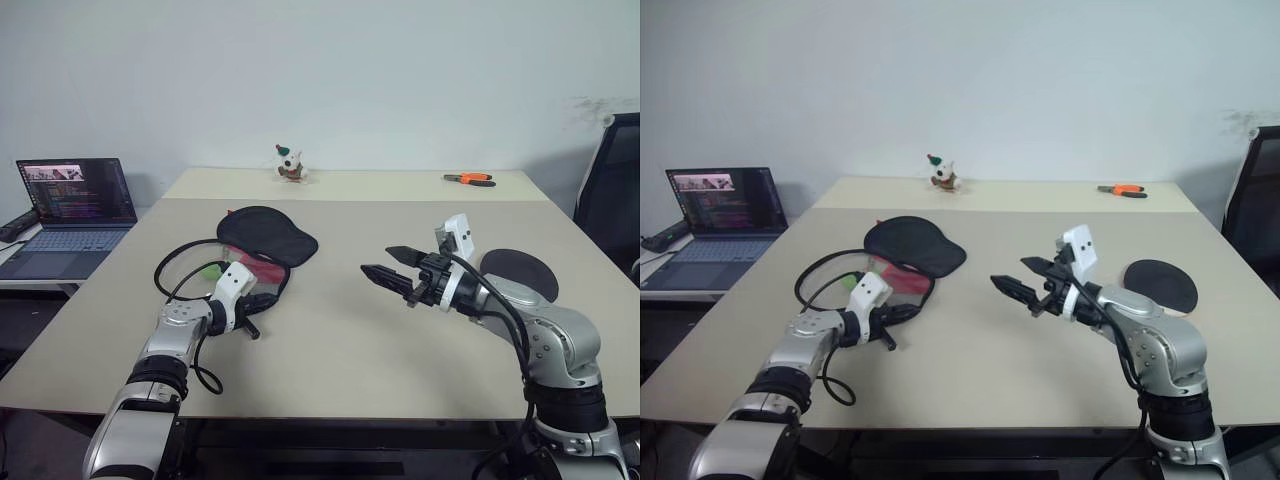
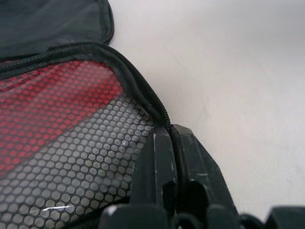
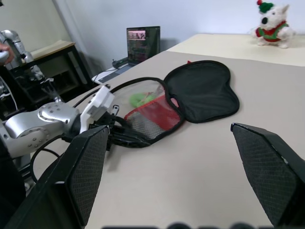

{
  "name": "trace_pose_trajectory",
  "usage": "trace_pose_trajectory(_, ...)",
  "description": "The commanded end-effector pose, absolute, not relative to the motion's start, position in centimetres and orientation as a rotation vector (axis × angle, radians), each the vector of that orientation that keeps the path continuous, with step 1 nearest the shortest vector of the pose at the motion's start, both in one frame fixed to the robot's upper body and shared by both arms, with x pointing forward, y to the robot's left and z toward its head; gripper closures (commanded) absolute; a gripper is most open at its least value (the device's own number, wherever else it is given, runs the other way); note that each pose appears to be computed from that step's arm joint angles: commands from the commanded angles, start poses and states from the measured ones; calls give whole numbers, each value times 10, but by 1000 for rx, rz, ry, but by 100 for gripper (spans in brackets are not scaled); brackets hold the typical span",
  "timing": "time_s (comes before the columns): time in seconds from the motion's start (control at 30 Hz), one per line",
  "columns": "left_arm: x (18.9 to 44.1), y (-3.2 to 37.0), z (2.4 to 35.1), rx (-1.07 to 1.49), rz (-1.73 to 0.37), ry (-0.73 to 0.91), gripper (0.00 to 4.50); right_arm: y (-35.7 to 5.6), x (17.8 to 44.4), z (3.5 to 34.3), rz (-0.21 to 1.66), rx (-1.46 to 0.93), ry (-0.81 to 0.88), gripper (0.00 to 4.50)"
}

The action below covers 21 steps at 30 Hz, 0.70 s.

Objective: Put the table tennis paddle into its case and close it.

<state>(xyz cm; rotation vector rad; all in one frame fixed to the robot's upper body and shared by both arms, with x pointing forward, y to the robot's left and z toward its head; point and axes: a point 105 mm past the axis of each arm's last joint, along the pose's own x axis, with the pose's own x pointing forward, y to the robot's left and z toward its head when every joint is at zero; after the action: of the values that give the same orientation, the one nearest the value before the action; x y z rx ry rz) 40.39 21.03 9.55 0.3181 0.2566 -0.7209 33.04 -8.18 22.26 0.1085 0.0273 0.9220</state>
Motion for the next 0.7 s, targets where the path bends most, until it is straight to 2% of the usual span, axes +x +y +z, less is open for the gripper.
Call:
trace_pose_trajectory(0.03,399,207,83,311,-745,302,447,-88,331,240,907,104,-42,0)
trace_pose_trajectory(0.17,390,172,91,333,-938,275,447,-97,333,243,881,100,-45,0)
trace_pose_trajectory(0.27,366,139,87,396,-1178,299,447,-109,333,243,852,78,-39,0)
trace_pose_trajectory(0.4,334,118,77,468,-1406,357,447,-121,331,242,819,59,-30,0)
trace_pose_trajectory(0.57,306,116,72,558,-1595,417,447,-128,327,239,793,54,-22,0)
trace_pose_trajectory(0.7,294,140,69,716,-1698,487,447,-129,322,234,787,53,-11,0)
